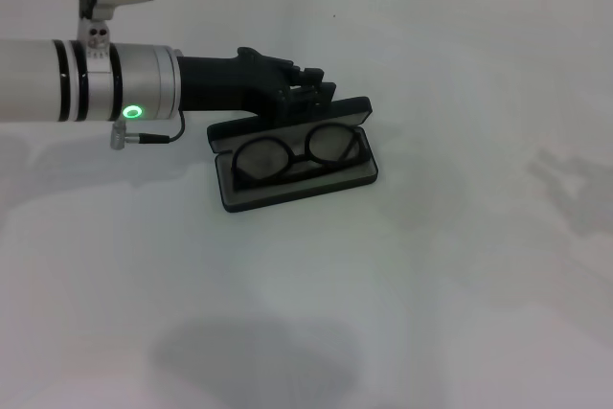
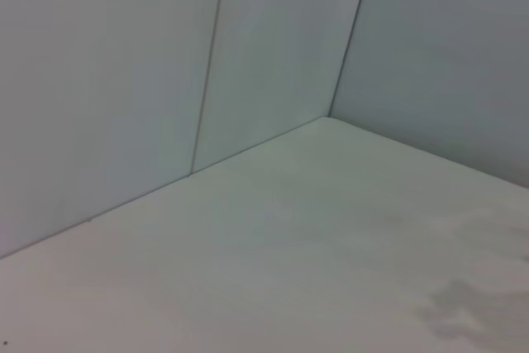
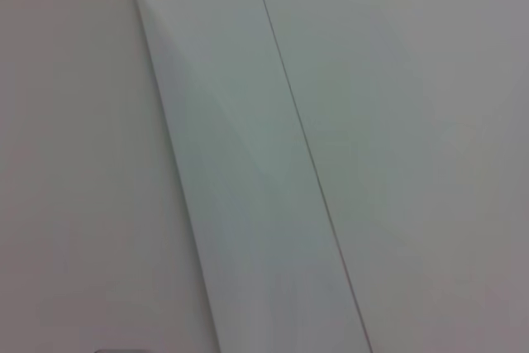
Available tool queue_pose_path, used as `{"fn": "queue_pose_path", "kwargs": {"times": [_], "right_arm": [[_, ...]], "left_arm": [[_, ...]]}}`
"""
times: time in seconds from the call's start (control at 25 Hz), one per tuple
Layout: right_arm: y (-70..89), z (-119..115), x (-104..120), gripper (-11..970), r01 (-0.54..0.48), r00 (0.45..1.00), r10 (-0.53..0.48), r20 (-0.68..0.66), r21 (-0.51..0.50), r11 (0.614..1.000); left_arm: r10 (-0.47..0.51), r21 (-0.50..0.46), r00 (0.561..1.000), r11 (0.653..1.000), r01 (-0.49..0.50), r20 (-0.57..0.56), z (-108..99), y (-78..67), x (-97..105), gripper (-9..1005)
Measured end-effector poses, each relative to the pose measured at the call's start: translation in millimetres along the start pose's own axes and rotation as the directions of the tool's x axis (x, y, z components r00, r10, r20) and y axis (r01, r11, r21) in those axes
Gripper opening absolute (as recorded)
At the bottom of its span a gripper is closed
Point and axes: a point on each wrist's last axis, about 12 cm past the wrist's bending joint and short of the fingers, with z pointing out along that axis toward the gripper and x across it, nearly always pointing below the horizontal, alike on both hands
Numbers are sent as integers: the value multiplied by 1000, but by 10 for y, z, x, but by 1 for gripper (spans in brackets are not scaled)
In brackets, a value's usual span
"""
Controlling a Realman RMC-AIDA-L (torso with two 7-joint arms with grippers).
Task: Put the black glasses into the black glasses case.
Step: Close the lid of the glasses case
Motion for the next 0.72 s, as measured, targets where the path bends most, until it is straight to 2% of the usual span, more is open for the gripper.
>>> {"fn": "queue_pose_path", "kwargs": {"times": [0.72], "right_arm": [[-54, 58, 41, 256, -2, 1000, 2, -12, 27, 1000]], "left_arm": [[-19, -15, 999, 1000, 18, -43, -52, 28, 86, 262]]}}
